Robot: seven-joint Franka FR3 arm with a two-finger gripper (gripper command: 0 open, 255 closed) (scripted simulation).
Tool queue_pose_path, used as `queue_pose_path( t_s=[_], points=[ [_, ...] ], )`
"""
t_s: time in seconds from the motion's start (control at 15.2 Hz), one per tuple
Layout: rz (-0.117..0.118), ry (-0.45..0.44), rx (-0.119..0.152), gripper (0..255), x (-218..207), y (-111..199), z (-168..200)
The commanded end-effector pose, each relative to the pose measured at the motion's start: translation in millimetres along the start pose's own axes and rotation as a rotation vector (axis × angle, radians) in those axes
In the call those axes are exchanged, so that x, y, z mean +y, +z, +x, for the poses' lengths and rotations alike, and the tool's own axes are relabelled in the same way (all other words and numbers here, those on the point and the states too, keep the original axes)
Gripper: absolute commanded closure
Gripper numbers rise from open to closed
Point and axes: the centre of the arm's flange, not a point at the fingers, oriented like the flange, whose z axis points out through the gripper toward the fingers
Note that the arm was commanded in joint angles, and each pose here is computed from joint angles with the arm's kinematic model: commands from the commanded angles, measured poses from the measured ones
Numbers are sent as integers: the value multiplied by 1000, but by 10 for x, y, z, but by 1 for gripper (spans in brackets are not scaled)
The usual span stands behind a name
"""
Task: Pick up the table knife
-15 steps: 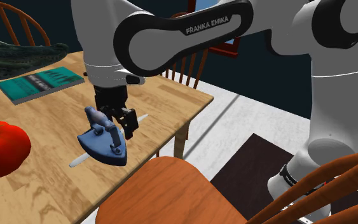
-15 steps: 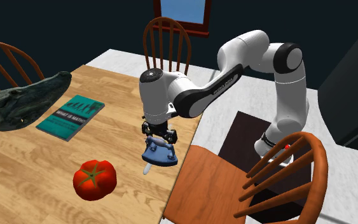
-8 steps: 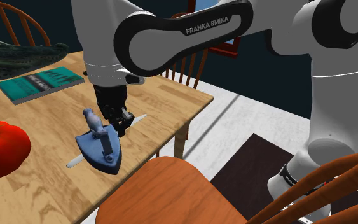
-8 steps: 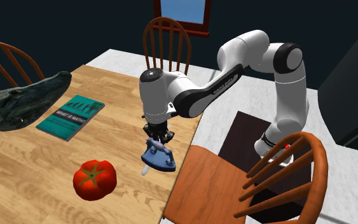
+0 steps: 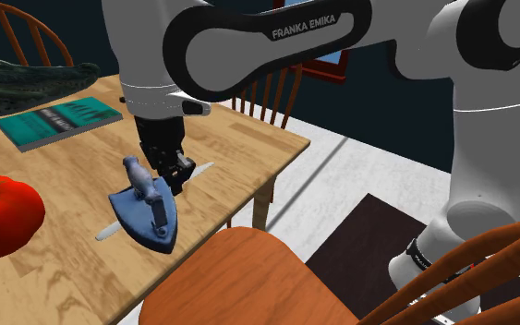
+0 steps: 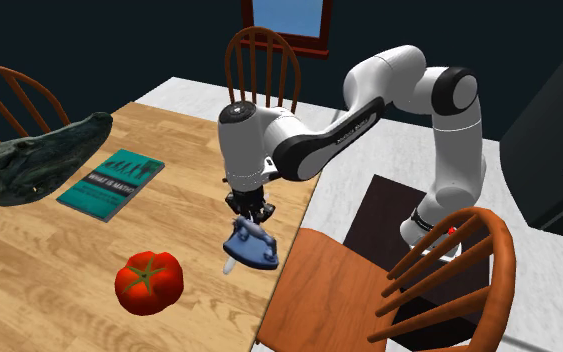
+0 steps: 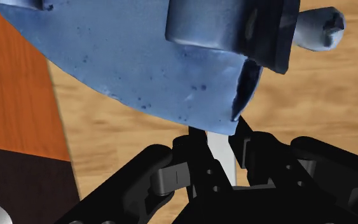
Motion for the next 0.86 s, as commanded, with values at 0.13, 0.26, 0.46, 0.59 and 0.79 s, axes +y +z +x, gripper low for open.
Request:
queue_pose_path(
  t_s=[0.13,0.26,0.46,0.59,0.79],
  points=[
    [-1,0,0,255,4,-207,-8],
    [-1,0,0,255,5,-313,-12],
    [-1,0,0,255,8,-471,-18],
    [-1,0,0,255,9,-577,-22],
    [-1,0,0,255,10,-637,-24]
  ],
)
